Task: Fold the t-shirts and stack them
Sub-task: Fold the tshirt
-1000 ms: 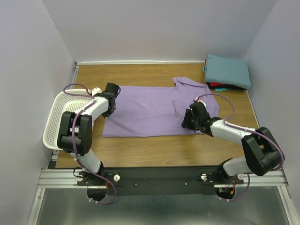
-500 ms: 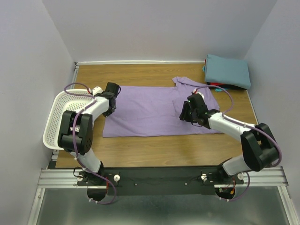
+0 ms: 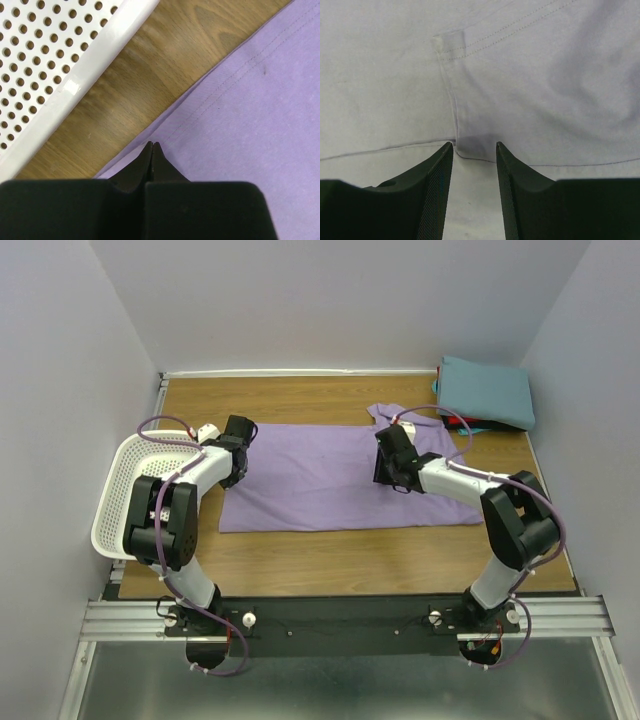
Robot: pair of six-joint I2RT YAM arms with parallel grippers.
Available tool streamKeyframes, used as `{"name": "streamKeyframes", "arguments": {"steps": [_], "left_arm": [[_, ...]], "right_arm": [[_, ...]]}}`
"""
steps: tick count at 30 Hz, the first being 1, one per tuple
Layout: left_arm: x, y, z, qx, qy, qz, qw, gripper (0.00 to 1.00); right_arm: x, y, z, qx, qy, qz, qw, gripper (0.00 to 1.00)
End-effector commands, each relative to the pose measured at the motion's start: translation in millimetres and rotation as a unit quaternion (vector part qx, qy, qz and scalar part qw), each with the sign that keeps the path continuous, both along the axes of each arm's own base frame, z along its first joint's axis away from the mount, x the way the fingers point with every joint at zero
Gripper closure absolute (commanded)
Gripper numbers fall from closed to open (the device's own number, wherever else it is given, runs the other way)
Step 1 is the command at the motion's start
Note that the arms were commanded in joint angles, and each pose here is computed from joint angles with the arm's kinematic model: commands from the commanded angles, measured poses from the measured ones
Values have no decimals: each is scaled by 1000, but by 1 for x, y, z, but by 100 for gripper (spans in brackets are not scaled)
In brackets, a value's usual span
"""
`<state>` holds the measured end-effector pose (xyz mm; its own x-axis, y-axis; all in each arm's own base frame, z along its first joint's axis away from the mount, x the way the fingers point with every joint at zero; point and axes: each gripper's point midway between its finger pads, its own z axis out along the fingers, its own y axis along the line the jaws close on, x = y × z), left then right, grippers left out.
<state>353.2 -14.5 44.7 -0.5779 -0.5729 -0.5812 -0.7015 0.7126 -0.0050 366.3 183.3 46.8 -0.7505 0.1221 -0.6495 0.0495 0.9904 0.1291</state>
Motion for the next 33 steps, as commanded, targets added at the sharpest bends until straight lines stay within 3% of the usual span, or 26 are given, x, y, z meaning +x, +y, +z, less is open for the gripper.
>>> {"name": "streamKeyframes", "arguments": {"steps": [1,13,19,26,33], "left_arm": [[5,2,3,4,-10,0,1000,100],[3,3,1,5,-6,-2,1000,100],[2,3,1,5,-5,0,1000,100],[3,2,3,4,-7,-1,1000,100],[2,2,5,4,-9,-2,1000,100]], "right_arm": [[4,1,1,-48,-10,-3,999,53],[5,3,-12,-98,-2,-3,995,54],[3,-2,-8,-107,-6,-12,994,67],[4,-4,-1,-104,-14,-19,994,89],[2,-13,14,-110,-31,-32,993,97]]}}
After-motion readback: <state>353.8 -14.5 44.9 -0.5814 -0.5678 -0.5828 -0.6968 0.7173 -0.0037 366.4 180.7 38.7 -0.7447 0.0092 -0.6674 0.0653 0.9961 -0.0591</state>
